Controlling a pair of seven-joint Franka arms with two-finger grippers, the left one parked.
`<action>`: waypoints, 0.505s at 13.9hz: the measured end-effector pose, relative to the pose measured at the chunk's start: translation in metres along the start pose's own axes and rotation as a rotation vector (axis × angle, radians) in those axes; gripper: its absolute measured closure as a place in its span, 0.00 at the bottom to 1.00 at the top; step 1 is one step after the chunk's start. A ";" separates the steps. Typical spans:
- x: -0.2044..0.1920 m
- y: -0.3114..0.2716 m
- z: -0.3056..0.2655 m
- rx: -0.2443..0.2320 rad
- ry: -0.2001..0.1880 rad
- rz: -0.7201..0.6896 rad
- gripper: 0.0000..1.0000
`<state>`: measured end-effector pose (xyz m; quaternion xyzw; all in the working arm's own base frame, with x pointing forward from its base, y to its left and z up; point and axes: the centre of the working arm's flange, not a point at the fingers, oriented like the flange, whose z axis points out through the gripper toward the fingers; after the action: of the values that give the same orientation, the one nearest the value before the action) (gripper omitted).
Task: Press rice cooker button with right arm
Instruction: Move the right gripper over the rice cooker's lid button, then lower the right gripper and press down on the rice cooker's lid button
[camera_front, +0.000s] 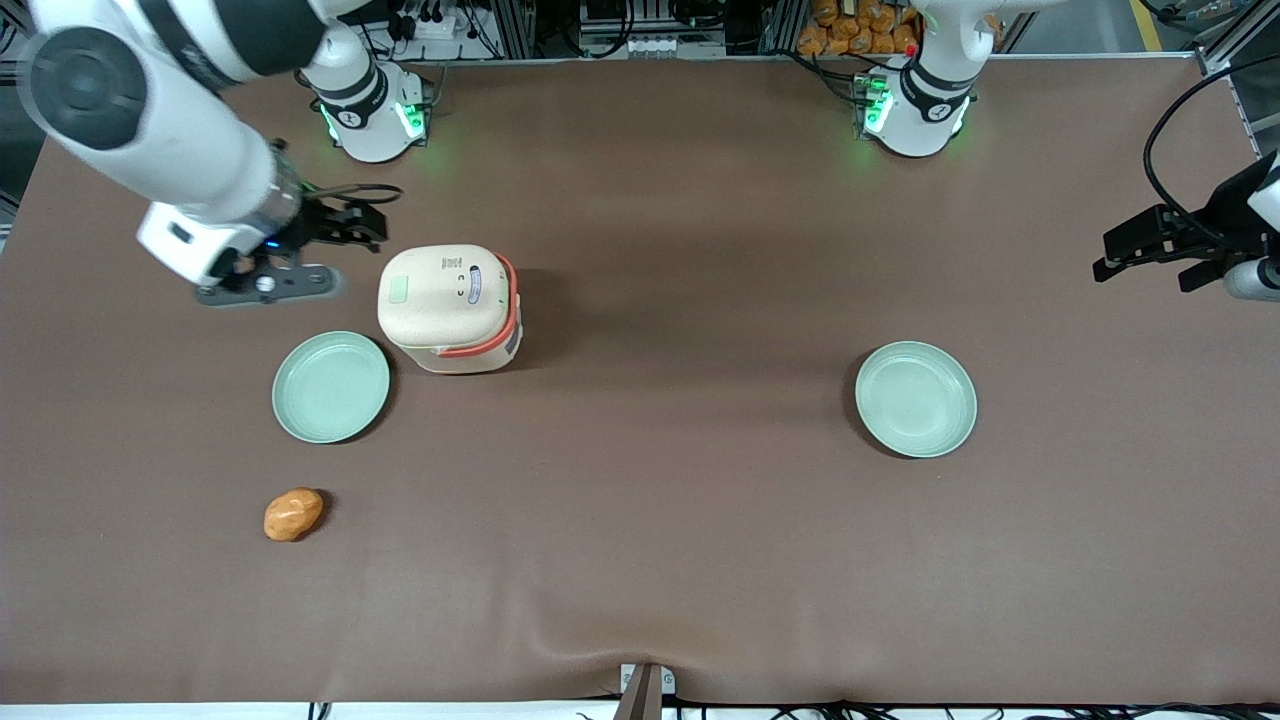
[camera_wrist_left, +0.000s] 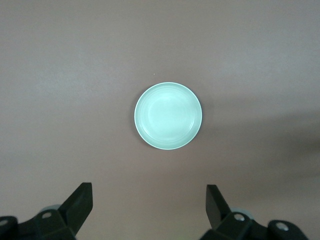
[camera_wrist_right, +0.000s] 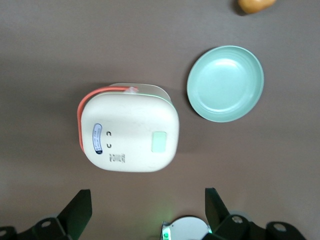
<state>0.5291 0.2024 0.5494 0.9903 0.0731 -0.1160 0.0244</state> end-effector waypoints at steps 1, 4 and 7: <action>0.003 -0.005 0.012 -0.003 -0.003 -0.006 0.00; 0.012 -0.006 0.052 -0.008 -0.030 -0.003 0.17; 0.017 -0.002 0.091 -0.020 -0.093 0.005 0.45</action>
<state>0.5249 0.2008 0.4571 0.9837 0.0706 -0.1611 0.0381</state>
